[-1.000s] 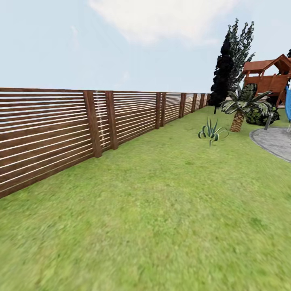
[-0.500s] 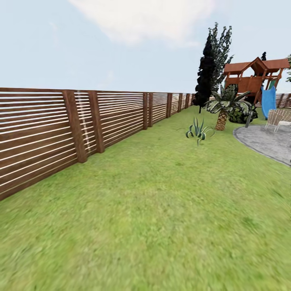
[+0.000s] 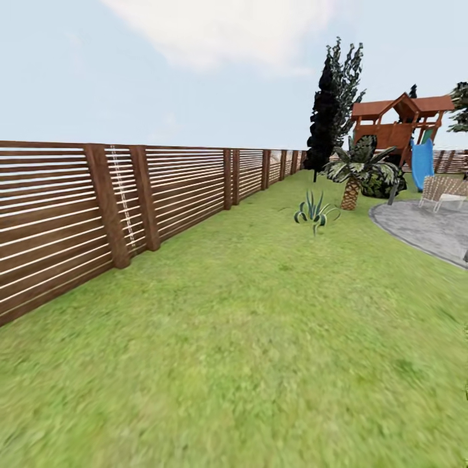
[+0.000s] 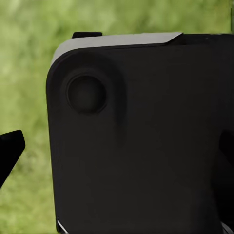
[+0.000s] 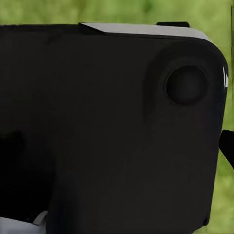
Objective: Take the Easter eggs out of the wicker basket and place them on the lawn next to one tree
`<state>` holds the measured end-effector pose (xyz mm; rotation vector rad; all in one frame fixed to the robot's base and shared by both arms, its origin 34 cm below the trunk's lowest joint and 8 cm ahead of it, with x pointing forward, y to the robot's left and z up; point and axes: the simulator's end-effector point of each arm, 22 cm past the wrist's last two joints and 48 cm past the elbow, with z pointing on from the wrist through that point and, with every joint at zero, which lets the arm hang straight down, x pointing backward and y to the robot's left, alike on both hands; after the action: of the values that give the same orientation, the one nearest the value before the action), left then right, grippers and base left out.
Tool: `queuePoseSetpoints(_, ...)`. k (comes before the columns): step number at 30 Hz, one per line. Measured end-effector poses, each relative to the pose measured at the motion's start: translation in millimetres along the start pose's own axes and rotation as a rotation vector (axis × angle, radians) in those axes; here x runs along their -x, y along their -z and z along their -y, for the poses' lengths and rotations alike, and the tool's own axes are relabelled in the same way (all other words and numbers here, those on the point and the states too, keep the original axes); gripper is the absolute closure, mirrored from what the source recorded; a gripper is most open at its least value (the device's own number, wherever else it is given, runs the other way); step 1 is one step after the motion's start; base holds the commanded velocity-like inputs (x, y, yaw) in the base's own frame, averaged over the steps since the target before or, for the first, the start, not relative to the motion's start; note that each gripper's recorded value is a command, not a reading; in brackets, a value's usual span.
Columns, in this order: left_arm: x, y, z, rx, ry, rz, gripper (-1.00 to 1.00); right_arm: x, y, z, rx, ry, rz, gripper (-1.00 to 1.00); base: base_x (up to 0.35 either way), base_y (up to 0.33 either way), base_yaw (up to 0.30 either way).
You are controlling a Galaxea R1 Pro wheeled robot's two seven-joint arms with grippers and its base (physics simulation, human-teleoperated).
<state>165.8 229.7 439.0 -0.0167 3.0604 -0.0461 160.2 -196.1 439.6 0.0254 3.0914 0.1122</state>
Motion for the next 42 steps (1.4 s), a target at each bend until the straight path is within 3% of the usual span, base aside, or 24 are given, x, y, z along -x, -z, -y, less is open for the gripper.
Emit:
queuePoseSetpoints(21,0.8,0.0,-1.4,0.003,-0.002,0.002,-1.00,0.7,0.0,0.5,0.000,0.004,0.001,-1.00,0.330,0.000,-0.247)
queuePoseSetpoints(28,14.3,-0.1,-5.8,0.013,-0.002,0.031,-1.00,2.2,-0.1,0.9,0.000,0.014,0.005,-1.00,0.330,0.000,-0.175)
queuePoseSetpoints(42,66.4,3.0,-11.5,0.020,-0.004,0.139,-1.00,95.0,6.5,2.3,-0.009,0.018,0.199,-1.00,0.330,0.061,-0.006)
